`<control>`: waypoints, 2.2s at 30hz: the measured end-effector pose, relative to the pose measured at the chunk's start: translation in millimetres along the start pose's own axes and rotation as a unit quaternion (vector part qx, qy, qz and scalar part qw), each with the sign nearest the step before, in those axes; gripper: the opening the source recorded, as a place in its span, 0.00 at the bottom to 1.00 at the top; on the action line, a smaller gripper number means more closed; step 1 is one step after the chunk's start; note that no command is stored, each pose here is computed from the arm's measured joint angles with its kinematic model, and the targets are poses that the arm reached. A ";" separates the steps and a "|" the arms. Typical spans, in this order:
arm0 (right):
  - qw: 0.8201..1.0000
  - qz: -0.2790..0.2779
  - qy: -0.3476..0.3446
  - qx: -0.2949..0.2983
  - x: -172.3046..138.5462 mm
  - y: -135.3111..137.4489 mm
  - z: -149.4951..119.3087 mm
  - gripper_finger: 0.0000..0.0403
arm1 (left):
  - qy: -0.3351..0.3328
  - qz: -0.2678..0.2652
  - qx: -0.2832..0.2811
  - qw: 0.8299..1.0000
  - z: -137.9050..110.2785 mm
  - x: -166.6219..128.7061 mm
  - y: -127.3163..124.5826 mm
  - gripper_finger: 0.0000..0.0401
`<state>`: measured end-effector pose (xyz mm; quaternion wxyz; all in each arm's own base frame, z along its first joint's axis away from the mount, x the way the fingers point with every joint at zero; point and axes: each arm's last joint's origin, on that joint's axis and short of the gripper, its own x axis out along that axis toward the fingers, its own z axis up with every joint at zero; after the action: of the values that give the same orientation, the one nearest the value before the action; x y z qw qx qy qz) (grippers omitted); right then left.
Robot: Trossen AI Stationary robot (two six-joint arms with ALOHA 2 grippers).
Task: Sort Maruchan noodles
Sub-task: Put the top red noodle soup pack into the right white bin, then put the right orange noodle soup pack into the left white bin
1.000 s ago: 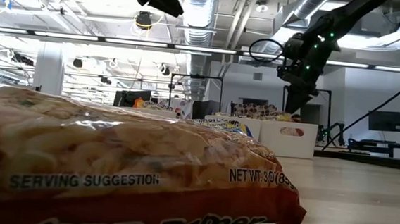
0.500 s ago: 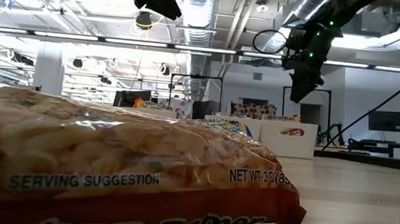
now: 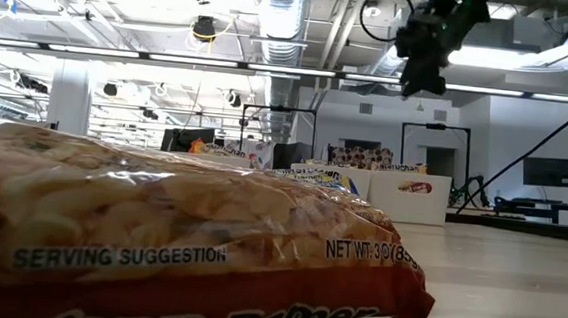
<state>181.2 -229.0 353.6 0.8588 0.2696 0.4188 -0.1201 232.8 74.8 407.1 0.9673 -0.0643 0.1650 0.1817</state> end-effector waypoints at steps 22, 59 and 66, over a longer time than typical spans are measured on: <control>0.962 0.089 0.259 0.012 39.8 126.0 -38.4 0.57 | 0.114 -0.163 -0.067 0.978 -20.9 -26.5 -45.5 0.39; 0.912 -0.015 0.229 0.339 26.8 190.9 -267.2 0.57 | 0.167 -0.266 -0.017 0.949 -37.0 -46.9 -94.4 0.39; 0.929 -0.018 0.249 0.274 53.5 211.8 -285.0 0.57 | 0.165 -0.262 -0.010 0.951 -38.1 -49.1 -98.4 0.39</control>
<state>119.3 107.6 244.8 0.6171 0.5082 0.5747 -0.1751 215.0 -39.5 394.5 0.9395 -0.1442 0.2975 -0.0896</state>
